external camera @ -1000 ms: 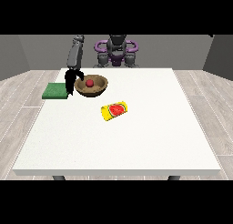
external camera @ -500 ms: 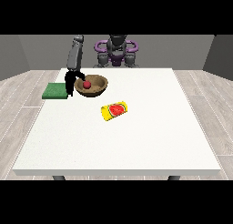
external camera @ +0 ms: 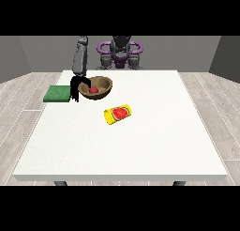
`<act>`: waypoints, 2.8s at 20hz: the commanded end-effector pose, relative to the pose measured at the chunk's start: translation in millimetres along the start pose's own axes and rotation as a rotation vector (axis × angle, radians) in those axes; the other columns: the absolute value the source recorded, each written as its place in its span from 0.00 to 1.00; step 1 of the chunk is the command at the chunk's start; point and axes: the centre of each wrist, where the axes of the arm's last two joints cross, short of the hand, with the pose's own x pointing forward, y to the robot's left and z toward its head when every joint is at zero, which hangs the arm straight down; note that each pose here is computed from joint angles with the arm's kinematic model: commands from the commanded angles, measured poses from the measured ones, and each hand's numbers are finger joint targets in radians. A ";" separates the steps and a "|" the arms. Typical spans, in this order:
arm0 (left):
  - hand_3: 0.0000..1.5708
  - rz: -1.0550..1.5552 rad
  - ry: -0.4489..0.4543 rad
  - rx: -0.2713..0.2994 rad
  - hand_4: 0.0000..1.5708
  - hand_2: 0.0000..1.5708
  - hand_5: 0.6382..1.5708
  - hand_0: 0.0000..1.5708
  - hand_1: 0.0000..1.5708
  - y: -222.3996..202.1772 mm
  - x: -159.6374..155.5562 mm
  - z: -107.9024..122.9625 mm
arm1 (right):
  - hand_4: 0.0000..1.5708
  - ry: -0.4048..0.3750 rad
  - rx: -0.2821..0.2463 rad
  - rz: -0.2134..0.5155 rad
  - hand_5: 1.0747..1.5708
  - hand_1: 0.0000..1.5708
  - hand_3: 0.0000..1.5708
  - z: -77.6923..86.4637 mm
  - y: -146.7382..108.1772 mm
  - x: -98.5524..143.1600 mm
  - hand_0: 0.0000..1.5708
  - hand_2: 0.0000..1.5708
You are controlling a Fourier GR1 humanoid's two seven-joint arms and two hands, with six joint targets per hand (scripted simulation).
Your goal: Pick the cup and pour the ball into the bowl, then pick the bowl and place it on the pad
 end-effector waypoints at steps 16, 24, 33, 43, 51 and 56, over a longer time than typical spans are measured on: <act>0.00 0.050 0.059 0.036 0.76 0.00 0.95 0.00 0.00 23.2 -8.4 8.3 | 0.65 0.202 -0.245 0.449 0.95 1.00 0.71 -5.6 -88.2 57.8 1.00 1.00; 0.00 0.000 0.108 0.107 0.77 0.00 0.97 0.00 0.00 60.4 -33.3 38.2 | 0.67 0.254 -0.196 0.581 0.98 1.00 0.46 -42.6 -103.9 147.7 1.00 1.00; 0.00 0.018 0.147 0.149 0.77 0.00 0.98 0.00 0.00 77.7 -69.7 72.5 | 0.68 0.270 -0.166 0.536 0.99 1.00 0.43 -48.0 -122.4 181.6 1.00 1.00; 0.00 -0.018 0.024 0.151 0.77 0.00 0.98 0.00 0.00 91.3 -59.3 71.8 | 0.68 0.202 -0.206 0.402 0.99 1.00 0.31 -61.9 -91.7 161.2 1.00 1.00; 0.00 -0.018 0.014 0.143 0.76 0.00 0.98 0.00 0.00 87.6 -39.3 59.9 | 0.64 0.218 -0.191 0.343 1.00 1.00 0.38 -62.2 -110.7 155.4 1.00 1.00; 0.00 -0.026 0.042 0.148 0.76 0.00 0.99 0.00 0.00 108.9 -27.4 68.7 | 0.12 0.279 -0.325 0.345 0.97 1.00 0.74 -57.2 -136.5 171.0 1.00 1.00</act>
